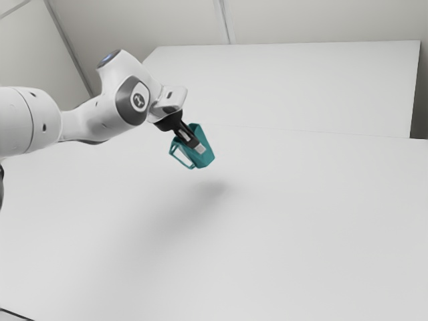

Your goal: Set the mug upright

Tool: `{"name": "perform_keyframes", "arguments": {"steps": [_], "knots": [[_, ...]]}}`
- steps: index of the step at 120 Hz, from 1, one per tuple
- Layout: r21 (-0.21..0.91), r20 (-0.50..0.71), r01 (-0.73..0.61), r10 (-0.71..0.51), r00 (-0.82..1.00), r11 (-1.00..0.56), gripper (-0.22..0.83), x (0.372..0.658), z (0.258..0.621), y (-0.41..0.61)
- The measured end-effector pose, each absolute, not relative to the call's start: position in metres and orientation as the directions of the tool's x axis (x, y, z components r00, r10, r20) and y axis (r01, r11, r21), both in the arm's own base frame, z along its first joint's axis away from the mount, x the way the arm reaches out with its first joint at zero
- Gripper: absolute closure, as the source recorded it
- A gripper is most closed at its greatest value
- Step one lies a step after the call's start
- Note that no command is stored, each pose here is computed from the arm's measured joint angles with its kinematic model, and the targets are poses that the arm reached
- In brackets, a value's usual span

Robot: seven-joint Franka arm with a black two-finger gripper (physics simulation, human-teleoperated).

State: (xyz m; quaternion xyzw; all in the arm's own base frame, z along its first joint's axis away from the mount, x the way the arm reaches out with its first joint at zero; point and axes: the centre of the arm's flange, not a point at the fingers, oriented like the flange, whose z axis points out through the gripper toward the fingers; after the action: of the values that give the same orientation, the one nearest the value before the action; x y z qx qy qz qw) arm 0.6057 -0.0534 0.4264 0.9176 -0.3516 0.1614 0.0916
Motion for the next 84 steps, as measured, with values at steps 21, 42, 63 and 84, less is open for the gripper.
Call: {"name": "perform_keyframes", "arguments": {"steps": [21,42,63,84], "knots": [[-0.006,0.281,-0.627,-0.604,0.746,-0.779,0.79,0.607,0.420,-0.043],[-0.040,0.229,-0.565,-0.558,0.797,-0.824,0.79,0.608,0.413,-0.031],[-0.072,0.194,-0.505,-0.508,0.839,-0.860,0.79,0.610,0.408,-0.020],[-0.074,0.176,-0.442,-0.448,0.876,-0.894,0.79,0.615,0.396,-0.012]]}}
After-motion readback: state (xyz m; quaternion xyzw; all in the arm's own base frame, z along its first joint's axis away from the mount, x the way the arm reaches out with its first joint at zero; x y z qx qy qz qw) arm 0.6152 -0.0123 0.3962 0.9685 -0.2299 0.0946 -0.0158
